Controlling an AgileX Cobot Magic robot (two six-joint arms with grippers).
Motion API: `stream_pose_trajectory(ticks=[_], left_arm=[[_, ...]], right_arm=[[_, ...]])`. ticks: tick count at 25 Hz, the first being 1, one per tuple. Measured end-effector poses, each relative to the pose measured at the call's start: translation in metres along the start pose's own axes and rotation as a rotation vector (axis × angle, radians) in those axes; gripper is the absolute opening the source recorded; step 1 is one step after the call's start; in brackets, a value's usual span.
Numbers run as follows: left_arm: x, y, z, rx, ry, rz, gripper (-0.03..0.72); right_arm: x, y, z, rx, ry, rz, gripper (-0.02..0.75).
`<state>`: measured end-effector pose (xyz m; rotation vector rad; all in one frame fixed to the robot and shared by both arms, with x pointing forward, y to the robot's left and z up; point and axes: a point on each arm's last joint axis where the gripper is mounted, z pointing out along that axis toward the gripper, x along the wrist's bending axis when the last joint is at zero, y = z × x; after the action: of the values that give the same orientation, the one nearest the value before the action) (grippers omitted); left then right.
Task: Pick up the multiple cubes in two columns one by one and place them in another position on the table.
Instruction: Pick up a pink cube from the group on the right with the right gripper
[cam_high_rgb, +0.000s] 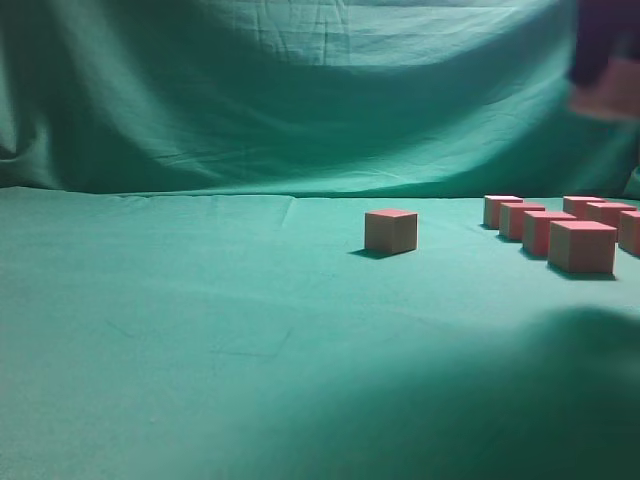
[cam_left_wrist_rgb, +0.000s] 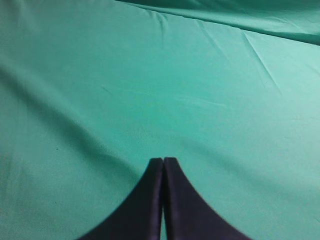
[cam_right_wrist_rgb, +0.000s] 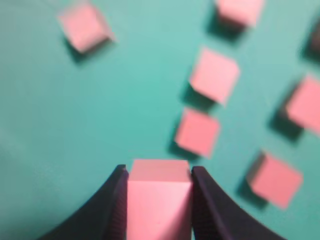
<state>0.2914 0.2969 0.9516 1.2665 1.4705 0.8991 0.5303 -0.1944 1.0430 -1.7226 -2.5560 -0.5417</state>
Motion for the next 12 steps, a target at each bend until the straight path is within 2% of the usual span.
stream_pose_trajectory(ticks=[4,6,12], left_arm=[[0.000,0.000,0.000,0.000,0.000,0.000,0.000],[0.000,0.000,0.000,0.000,0.000,0.000,0.000],[0.000,0.000,0.000,0.000,0.000,0.000,0.000]], right_arm=[[0.041,0.037,-0.019,-0.094,0.021,-0.195,0.268],[0.064,0.052,-0.017,-0.091,0.011,-0.303,0.268],[0.119,0.091,0.027,0.028,-0.064,-0.619,0.268]])
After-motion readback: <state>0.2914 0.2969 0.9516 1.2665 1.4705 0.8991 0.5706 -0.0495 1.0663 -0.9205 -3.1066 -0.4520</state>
